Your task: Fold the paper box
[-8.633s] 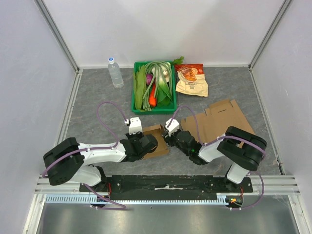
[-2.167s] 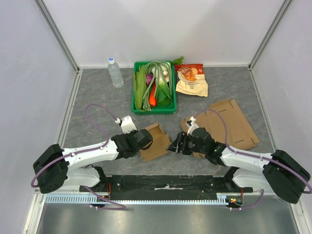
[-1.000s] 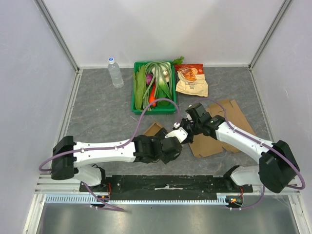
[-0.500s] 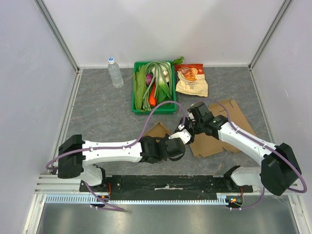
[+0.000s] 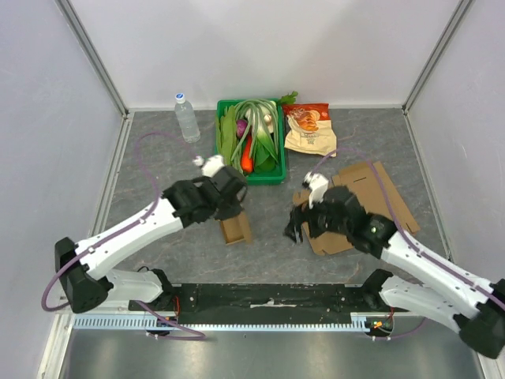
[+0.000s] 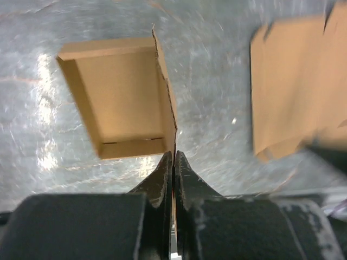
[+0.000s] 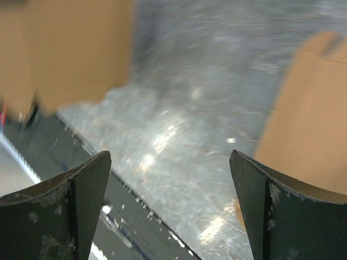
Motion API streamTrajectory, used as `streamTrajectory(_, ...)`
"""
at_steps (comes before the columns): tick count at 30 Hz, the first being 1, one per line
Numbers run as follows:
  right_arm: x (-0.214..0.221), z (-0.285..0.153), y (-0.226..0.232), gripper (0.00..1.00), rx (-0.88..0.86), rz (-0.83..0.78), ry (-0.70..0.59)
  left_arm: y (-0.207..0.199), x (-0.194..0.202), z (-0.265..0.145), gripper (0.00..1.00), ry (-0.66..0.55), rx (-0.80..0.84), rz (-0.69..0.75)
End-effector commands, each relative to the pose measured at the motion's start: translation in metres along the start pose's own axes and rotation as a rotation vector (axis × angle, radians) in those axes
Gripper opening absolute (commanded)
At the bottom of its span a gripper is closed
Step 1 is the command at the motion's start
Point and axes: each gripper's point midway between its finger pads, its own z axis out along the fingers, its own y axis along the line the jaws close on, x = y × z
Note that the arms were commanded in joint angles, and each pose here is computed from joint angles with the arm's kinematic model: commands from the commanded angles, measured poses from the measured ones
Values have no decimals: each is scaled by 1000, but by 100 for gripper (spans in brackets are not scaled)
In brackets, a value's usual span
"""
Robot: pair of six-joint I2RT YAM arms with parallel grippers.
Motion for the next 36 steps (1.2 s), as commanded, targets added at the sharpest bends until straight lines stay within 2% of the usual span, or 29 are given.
streamTrajectory(1,-5,-4,34,98,-15,-250,-194,26,-7,-9,2,74,-101,-620)
streamTrajectory(4,-9,-9,76,96,-31,-369,-265,33,-17,-11,2,46,-150,-786)
streamTrajectory(5,6,2,91,95,-41,-455,-214,35,-18,-12,2,49,-170,-809)
streamTrajectory(6,-8,3,95,94,16,-474,-248,37,-19,-12,2,56,-217,-833)
streamTrajectory(8,0,20,101,91,68,-544,-192,38,-18,-12,2,77,-256,-848)
streamTrajectory(10,-10,24,115,89,73,-545,-210,42,-17,-12,2,78,-309,-865)
streamTrajectory(13,-14,37,120,79,95,-503,-220,48,-11,-13,2,79,-343,-904)
streamTrajectory(14,-15,40,123,73,87,-497,-228,52,-7,-11,2,82,-356,-909)
streamTrajectory(16,-13,47,123,69,99,-497,-225,55,-7,-13,2,71,-362,-941)
streamTrajectory(20,-13,60,122,42,129,-486,-236,60,-3,-16,2,72,-367,-964)
streamTrajectory(23,-11,68,130,40,101,-497,-231,62,-1,-18,2,73,-366,-987)
streamTrajectory(26,-14,71,127,26,129,-504,-242,62,1,-19,2,79,-348,-992)
streamTrajectory(27,-14,72,126,18,131,-505,-245,58,-1,-18,2,81,-322,-995)
streamTrajectory(28,-16,72,126,0,131,-505,-252,56,0,-17,4,88,-308,-991)
streamTrajectory(29,-19,73,123,0,139,-507,-257,58,2,-15,29,88,-307,-978)
streamTrajectory(31,-19,72,120,0,131,-509,-241,65,-4,-16,57,40,-302,-942)
streamTrajectory(32,-15,73,105,0,146,-508,-218,72,-4,-16,91,19,-306,-876)
streamTrajectory(34,-8,69,108,0,12,-492,-167,80,-28,-23,96,-117,-225,-762)
streamTrajectory(35,-6,72,90,0,0,-475,-126,92,-24,-20,96,-137,-222,-580)
streamTrajectory(36,5,70,94,0,-101,-498,-68,94,-28,-23,97,-173,-175,-483)
